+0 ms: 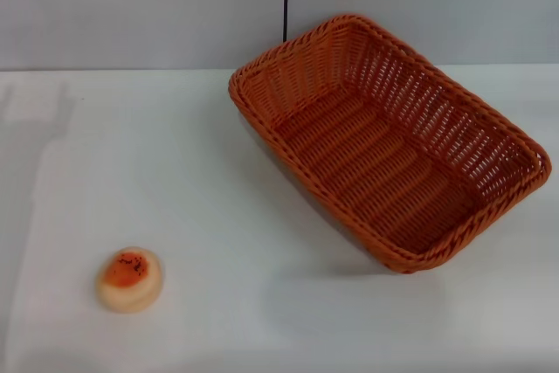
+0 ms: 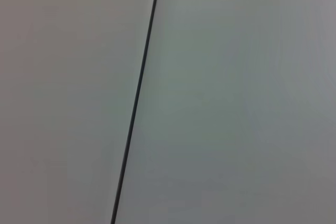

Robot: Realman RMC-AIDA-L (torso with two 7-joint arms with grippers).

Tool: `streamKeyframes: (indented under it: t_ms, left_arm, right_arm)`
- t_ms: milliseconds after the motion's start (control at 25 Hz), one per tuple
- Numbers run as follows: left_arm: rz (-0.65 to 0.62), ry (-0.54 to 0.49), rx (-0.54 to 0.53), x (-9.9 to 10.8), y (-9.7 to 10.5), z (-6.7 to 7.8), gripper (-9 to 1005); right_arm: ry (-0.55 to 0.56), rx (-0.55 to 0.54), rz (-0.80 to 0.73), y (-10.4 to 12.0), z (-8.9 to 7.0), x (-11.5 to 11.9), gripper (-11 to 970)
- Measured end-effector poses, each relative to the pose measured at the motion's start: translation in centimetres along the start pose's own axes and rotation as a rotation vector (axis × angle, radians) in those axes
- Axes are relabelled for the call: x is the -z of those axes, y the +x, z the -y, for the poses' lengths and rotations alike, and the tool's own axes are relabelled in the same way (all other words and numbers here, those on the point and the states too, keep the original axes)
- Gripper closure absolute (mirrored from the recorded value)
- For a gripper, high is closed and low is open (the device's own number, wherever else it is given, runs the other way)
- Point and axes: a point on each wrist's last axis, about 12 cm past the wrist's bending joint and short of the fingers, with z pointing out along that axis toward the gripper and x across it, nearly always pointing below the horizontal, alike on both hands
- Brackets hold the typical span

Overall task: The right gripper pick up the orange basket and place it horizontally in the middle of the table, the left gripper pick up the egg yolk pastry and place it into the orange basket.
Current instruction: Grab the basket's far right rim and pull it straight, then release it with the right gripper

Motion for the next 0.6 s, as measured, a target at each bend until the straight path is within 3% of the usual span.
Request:
streamKeyframes:
  t_ms: [320,600]
  left_arm:
    - [-0.006,-0.026,0.005,-0.8,0.2,-0.2,197]
    - [-0.011,-0.034,0.015,-0.7,0.2,-0.2,199]
  right_arm:
    - [-0.036,0.012,-0.013,0.0,-0.6,-1.0,567]
    - [-0.152,0.054,-0.084,-0.2,-1.7,-2.1,551]
